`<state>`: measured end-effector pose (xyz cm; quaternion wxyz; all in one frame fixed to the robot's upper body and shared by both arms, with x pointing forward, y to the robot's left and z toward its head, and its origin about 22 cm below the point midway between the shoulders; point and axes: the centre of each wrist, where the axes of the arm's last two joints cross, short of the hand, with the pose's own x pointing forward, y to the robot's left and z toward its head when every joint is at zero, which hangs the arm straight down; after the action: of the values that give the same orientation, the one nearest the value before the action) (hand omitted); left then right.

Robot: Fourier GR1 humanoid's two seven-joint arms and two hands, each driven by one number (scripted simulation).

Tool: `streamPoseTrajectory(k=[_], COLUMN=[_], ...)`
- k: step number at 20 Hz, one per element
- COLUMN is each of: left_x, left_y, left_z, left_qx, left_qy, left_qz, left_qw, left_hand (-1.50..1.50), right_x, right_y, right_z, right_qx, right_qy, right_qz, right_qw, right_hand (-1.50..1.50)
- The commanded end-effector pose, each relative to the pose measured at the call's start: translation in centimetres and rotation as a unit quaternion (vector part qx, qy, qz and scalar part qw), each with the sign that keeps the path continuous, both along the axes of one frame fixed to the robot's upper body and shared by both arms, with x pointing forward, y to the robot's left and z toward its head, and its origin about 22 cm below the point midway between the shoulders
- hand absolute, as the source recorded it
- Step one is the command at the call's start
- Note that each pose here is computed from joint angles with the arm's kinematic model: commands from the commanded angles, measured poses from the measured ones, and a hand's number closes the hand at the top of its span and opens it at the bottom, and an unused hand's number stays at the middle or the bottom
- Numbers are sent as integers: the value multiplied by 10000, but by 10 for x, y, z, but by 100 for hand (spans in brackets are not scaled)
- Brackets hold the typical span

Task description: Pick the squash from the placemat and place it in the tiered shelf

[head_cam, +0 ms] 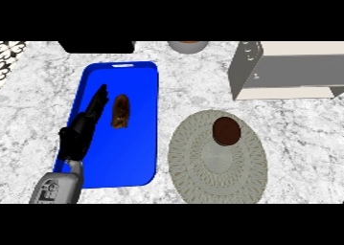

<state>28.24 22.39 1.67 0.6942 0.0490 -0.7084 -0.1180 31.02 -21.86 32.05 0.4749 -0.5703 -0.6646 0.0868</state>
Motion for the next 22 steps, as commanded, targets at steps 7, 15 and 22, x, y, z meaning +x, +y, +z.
streamPoseTrajectory(k=[7,15,22], left_x=[3,2,6], left_y=[5,-12,12], left_z=[-9,-11,-8], left_qx=[-26,-18,-33], left_qy=[10,-19,28], left_qz=[-11,-137,-78], left_qw=[10000,9999,10000], left_hand=[0,0,0], right_x=[50,81,110], right_y=[-10,-33,-65], right_z=[-51,-52,-78], right_qx=[-934,750,710], right_qy=[-238,-973,-1018], right_qz=[13,329,390], right_qw=[9953,9919,9915], right_hand=[150,150,150])
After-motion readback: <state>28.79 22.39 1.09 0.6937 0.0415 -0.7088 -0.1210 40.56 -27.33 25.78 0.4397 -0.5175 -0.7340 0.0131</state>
